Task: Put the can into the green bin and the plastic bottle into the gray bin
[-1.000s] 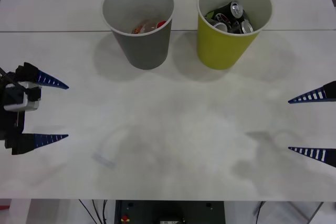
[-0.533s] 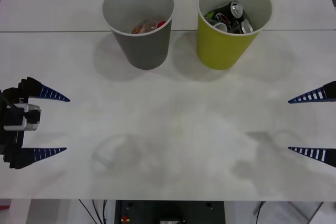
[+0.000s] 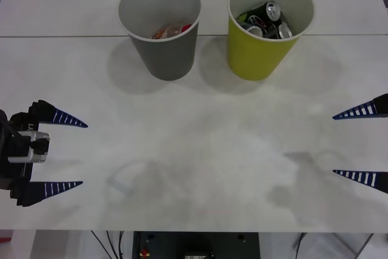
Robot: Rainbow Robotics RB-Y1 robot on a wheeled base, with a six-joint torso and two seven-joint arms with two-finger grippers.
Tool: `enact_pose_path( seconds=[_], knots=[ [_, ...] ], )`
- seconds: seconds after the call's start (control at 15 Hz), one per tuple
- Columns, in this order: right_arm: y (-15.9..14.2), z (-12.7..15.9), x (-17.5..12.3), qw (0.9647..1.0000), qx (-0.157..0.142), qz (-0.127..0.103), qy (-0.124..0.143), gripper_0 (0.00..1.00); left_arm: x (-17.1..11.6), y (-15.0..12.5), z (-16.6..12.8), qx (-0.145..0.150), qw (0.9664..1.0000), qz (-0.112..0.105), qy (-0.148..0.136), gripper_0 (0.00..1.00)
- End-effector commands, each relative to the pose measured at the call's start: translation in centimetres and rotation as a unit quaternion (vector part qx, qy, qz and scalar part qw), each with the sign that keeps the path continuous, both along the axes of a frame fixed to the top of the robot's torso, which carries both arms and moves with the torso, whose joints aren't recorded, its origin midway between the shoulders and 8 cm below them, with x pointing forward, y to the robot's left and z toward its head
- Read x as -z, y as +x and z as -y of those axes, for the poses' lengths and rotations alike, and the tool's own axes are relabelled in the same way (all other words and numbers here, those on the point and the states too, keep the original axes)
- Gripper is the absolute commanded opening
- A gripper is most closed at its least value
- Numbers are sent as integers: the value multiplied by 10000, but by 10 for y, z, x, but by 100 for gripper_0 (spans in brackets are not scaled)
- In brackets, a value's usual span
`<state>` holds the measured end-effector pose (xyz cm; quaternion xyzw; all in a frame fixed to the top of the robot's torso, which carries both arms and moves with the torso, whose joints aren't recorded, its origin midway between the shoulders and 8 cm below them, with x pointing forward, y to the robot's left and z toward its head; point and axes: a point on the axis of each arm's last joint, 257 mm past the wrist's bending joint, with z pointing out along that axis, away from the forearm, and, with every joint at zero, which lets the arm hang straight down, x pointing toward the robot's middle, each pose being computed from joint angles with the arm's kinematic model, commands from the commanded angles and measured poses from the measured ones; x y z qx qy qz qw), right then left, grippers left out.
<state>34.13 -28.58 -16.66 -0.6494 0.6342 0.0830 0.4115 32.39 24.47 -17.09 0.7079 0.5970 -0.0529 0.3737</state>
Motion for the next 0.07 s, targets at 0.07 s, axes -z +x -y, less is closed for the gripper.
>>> enact_pose_path(
  seconds=[0.07],
  knots=[
    [0, 0, 0, 10000, 0, 0, 0, 100, 0, 0, 0, 7, 10000, 0, 2, 100]
  ],
)
